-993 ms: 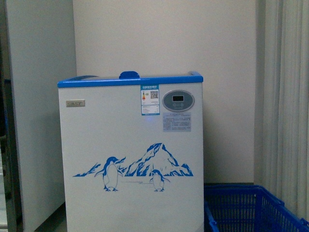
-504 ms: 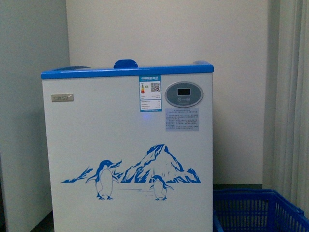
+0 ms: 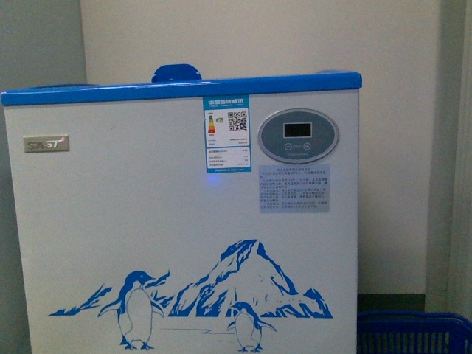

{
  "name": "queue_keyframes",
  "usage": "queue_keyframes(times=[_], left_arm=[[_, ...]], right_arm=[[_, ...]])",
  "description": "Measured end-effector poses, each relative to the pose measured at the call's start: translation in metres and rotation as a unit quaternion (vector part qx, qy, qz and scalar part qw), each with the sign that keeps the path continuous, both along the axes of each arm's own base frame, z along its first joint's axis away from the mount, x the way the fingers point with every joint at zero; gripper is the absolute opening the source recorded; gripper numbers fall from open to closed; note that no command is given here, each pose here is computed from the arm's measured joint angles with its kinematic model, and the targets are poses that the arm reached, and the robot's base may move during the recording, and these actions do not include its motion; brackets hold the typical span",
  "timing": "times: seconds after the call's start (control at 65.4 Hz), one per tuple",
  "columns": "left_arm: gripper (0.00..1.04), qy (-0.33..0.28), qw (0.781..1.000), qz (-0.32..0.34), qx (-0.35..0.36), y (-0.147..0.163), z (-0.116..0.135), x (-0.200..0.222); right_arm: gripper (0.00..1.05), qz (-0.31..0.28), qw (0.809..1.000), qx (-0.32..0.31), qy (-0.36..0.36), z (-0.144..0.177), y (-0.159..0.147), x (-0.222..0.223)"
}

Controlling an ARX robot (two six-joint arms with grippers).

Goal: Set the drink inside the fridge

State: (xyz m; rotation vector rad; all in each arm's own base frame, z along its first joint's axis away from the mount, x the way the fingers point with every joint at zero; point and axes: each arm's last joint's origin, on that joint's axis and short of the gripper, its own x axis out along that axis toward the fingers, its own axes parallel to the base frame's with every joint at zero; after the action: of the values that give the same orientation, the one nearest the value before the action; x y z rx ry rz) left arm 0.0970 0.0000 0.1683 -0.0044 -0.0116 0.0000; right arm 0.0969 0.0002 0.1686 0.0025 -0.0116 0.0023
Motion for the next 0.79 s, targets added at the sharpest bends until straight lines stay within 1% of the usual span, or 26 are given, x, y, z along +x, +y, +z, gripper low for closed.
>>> queue_keyframes(times=[0.795], left_arm=[[0.97, 0.0, 1.0, 0.0, 0.0, 0.0, 0.0, 0.0]], right_arm=[[0.97, 0.0, 1.0, 0.0, 0.0, 0.0, 0.0, 0.0]])
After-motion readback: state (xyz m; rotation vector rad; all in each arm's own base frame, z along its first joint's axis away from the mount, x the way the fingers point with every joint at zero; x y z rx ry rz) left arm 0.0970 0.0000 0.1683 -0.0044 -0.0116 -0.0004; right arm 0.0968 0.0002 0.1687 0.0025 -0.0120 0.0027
